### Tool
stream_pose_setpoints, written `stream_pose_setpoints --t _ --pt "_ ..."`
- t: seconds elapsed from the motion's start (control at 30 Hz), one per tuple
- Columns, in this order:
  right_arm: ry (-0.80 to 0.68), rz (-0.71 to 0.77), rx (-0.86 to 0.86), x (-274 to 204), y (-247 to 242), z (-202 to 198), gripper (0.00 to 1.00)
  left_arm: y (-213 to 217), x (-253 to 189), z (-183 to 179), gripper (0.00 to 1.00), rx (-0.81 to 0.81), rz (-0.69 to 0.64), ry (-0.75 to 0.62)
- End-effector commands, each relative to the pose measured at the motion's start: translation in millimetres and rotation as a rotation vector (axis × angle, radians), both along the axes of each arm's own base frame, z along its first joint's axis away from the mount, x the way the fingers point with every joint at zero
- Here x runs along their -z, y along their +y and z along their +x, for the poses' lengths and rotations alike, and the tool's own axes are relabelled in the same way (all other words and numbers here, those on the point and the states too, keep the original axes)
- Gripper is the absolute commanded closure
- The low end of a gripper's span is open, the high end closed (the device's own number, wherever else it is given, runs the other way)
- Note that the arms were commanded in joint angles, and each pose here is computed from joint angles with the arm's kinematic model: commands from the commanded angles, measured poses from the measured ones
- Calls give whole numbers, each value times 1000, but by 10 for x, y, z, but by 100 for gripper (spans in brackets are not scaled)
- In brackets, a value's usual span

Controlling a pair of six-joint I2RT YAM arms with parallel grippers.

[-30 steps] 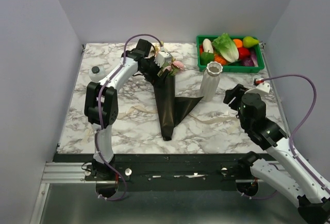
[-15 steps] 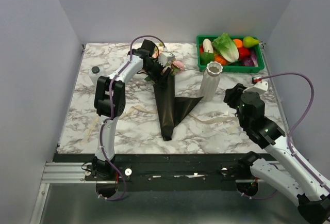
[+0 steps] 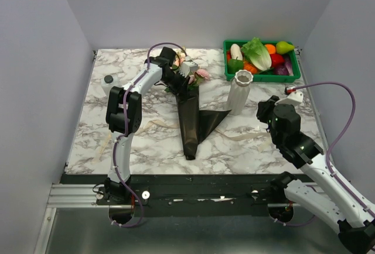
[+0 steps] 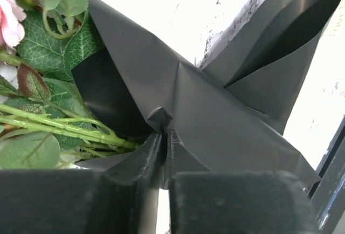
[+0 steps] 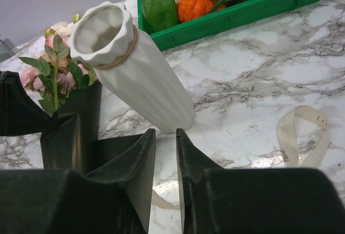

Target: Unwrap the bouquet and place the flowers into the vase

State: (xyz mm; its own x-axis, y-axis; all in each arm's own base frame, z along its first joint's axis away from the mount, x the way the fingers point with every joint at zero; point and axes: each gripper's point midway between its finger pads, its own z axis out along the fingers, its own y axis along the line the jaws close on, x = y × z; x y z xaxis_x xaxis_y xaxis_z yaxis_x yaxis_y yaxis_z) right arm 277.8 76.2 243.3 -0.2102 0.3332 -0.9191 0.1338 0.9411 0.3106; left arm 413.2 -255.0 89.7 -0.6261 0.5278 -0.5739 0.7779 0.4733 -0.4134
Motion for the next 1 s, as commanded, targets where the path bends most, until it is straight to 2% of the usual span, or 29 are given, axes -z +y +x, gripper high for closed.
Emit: stream_pose_setpoints --t 0.0,0.1,0.3,0.37,0.47,0.5,0.57,0.6,0.63,0.77,0.97 --pt "-26 11 -28 -74 40 -14 74 -41 -522 20 88 -4 -50 -70" --pt "-30 18 -34 -86 46 -25 79 -29 -709 -3 93 -18 -52 -88" --pt "-41 33 -62 -141 88 -48 80 8 -1102 -224 93 -21 -72 -113" --pt "-46 35 -65 -163 87 -58 80 12 -1196 -328 90 -19 -70 -119" --pt "-47 40 -71 -182 89 -71 80 -5 -1248 -510 65 -7 -80 -90" --pt "-46 40 -71 -176 87 -74 80 -16 -1268 -559 46 -4 -88 -82" --pt "-44 42 -75 -174 91 -87 78 -30 -1291 -675 21 2 -94 -71" --pt "-42 43 -77 -171 94 -92 77 -22 -1299 -700 4 -1 -95 -70" --pt "-37 42 -77 -157 92 -93 76 -16 -1342 -712 1 -3 -102 -86" --pt "-23 36 -86 -115 112 -92 62 132 -1111 -692 1 -42 -27 -95" --pt "-19 35 -108 -115 144 -103 56 361 -790 -409 1 -121 27 -121"
